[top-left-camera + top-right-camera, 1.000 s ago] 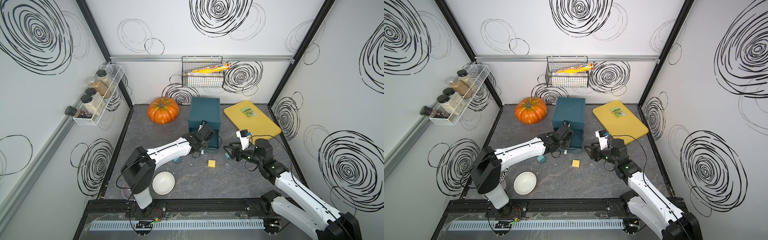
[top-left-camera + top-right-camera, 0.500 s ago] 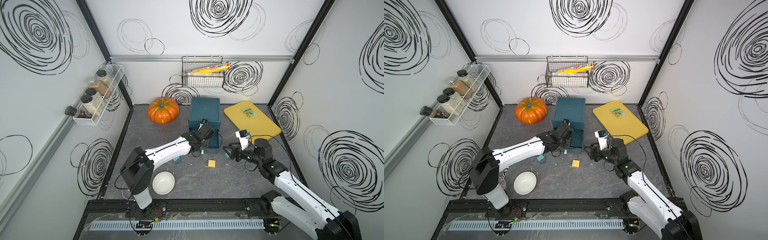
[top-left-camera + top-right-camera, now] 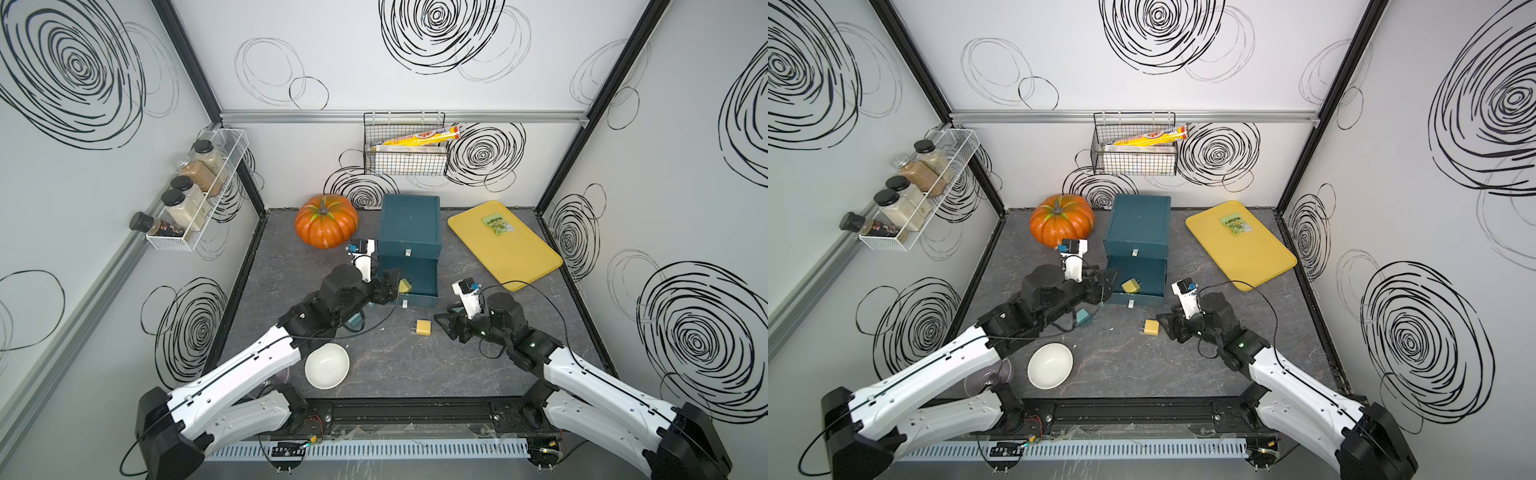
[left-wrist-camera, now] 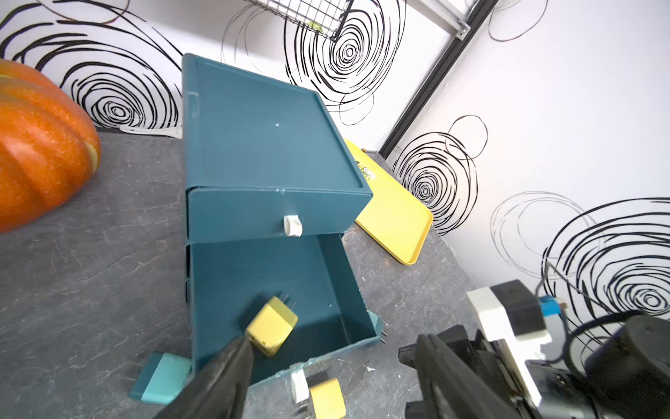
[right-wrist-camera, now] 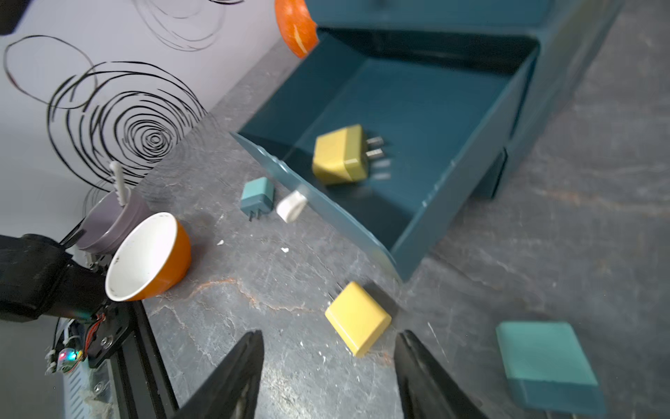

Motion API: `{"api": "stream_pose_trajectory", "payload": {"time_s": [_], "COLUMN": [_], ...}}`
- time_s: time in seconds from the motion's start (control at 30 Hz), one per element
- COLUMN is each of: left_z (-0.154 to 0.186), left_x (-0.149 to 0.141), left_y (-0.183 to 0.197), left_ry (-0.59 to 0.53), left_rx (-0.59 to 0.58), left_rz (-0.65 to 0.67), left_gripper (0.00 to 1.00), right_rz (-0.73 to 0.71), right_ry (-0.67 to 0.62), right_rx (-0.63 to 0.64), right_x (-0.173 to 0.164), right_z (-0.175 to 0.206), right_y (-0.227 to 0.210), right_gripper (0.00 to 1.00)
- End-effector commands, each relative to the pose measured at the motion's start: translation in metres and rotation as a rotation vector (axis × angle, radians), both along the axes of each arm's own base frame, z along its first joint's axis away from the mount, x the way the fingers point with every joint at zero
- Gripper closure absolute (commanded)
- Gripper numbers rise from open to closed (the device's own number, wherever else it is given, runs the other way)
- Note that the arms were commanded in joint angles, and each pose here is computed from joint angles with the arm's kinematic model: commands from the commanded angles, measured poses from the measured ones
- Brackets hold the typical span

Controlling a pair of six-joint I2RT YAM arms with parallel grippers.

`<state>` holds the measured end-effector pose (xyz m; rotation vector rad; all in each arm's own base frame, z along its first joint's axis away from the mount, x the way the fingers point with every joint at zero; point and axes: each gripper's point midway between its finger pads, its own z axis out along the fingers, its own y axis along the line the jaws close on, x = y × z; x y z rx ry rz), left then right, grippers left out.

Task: Place the plugs into the drawer by color
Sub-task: Place the plug in the drawer, then pick up the plug from the center of the board.

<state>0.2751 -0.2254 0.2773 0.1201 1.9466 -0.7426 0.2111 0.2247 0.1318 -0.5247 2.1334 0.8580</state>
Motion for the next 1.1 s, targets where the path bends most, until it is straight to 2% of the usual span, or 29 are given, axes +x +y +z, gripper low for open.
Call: {"api": "stream_pose_trajectory", "payload": {"time_s": [0.0,0.07,0.2,0.37,0.53,0.93,1.07], "left_z": [0.013,0.009,0.009,-0.003,-0.001,-0.002,-0.002], "left_x": [-0.008,-0.015,-0.022,-0.02,-0.021,-0.021,-0.021], "left_y": [0.009,0.016,0.028,0.021,0.017,0.022,0.023], "left_ry": [-0.083,-0.11,-0.145,-0.113,-0.113,-0.116,-0.117], "left_rx": [-0.126,-0.155,-0.169,-0.152,-0.148,-0.138,-0.133], "left_rz": [0.0,0.001,0.021,0.001,-0.021,0.001,0.005], "left_gripper": [0.21,0.21,0.21,0.21,0.21,0.21,0.21], "right_rz": [-0.073,-0.063,-0.062,-0.048,-0.009,0.158,0.111], "right_ry": [0.092,0.132,0.095,0.108,0.148,0.163,0.133], "right_rx": [0.018,0.033,0.026,0.012,-0.013,-0.019,0.046], "right_x": [0.0,-0.003,0.001,0.006,0.006,-0.041,-0.048], "right_z": [-0.028,-0.038,-0.049,-0.063,-0.085,-0.104,-0.096], "right_y": [-0.003,0.003,0.013,0.022,0.031,0.059,0.046], "right_gripper": [0.38,0.41,0.4,0.41,0.45,0.5,0.52]}}
